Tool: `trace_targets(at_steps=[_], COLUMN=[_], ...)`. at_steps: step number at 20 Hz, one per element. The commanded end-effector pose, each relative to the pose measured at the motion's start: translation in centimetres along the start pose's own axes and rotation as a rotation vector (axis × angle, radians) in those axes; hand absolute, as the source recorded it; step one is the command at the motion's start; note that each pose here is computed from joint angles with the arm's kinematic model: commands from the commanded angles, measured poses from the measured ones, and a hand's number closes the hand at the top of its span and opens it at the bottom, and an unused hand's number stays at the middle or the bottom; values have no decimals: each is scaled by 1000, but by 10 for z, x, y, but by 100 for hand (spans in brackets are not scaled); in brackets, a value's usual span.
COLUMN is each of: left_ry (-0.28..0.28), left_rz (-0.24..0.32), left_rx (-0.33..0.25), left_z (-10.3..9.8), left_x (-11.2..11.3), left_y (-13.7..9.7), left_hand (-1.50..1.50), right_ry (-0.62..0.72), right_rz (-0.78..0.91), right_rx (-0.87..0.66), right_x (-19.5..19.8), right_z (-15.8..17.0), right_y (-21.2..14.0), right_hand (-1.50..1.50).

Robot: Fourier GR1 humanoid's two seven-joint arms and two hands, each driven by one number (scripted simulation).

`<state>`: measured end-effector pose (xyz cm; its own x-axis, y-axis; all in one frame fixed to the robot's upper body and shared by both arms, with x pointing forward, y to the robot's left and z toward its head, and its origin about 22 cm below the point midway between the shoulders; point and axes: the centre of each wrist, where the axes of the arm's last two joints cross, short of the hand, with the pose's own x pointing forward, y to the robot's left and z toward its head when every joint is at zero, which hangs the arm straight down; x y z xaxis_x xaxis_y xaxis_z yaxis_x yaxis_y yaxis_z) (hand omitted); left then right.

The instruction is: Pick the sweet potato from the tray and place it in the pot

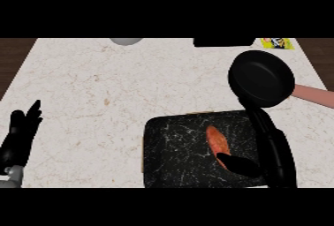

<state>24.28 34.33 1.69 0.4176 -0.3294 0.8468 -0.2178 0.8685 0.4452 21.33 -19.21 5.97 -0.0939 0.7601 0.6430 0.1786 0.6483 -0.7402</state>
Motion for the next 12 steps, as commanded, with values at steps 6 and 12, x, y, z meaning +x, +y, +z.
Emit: trace_targets(at_steps=[6, 12], left_ry=[-4, -10], left_rz=[-11, -19], left_rx=[-22, -31], left_z=[-3, -14], left_x=[9, 14], left_y=[-3, -10], left_hand=[0, 0], right_ry=[211, 328], right_rz=[347, 373], right_rx=[292, 536], right_x=[55, 88], right_z=[11, 8], right_y=[-39, -35], right_hand=[-150, -150])
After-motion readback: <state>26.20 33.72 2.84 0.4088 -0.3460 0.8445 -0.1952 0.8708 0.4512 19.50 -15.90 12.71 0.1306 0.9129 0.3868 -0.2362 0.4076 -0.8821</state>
